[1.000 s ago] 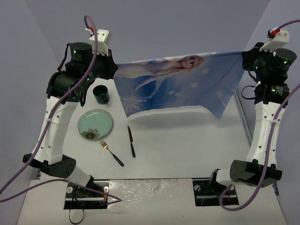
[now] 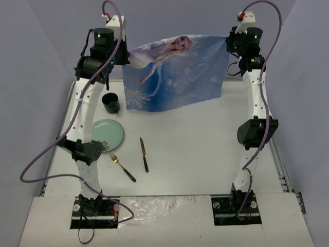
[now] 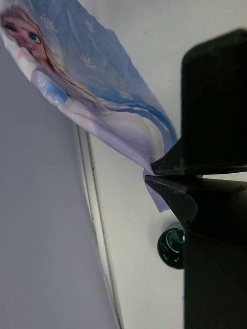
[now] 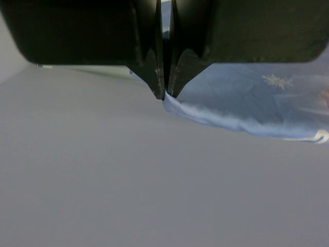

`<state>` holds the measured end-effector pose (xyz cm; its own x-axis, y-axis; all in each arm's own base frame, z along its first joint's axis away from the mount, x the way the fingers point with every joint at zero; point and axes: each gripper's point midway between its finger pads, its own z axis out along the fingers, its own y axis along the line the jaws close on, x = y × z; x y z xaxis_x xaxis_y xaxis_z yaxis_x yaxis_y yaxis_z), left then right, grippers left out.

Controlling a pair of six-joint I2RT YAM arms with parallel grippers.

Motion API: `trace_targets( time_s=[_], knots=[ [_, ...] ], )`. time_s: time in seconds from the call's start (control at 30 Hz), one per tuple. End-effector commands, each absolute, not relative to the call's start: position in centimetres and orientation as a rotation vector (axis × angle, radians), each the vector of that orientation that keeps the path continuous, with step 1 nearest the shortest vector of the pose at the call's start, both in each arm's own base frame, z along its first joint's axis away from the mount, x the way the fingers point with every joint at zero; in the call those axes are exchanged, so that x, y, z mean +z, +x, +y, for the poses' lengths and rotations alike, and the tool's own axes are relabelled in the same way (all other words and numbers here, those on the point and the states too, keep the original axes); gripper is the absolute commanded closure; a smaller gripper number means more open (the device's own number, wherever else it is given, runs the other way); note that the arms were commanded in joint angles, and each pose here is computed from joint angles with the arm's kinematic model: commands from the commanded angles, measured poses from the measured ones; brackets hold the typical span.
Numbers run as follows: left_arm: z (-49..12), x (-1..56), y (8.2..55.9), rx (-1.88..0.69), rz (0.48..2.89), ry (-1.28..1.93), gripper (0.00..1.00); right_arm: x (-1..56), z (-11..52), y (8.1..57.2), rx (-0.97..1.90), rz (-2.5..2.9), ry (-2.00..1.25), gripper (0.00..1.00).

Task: Set the dinner table for one person

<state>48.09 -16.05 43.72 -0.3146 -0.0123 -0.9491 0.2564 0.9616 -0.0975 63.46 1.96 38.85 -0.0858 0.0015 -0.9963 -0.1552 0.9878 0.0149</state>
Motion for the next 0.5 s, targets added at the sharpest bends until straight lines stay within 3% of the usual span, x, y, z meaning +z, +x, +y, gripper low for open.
trace_targets(
  time_s=[0.0, 0.17, 0.3, 0.47],
  knots=[
    [-14.8, 55.0, 42.9, -0.324, 1.526, 0.2, 1.0, 55.5, -0.5, 57.1, 0.118, 1.151, -0.09, 1.0],
    [-17.9, 52.5, 38.6, -0.423, 1.499, 0.312, 1.0, 51.9, -3.8, 56.1, 0.032, 1.17, -0.11, 1.0],
    [-22.8, 44.5, 37.4, -0.473, 1.625, 0.423, 1.0, 44.1, -5.5, 57.1, -0.045, 1.325, -0.151, 1.0],
    [-31.4, 32.6, 33.8, -0.584, 1.829, 0.631, 1.0, 29.0, -8.1, 56.9, -0.129, 1.617, -0.132, 1.0]
  ],
)
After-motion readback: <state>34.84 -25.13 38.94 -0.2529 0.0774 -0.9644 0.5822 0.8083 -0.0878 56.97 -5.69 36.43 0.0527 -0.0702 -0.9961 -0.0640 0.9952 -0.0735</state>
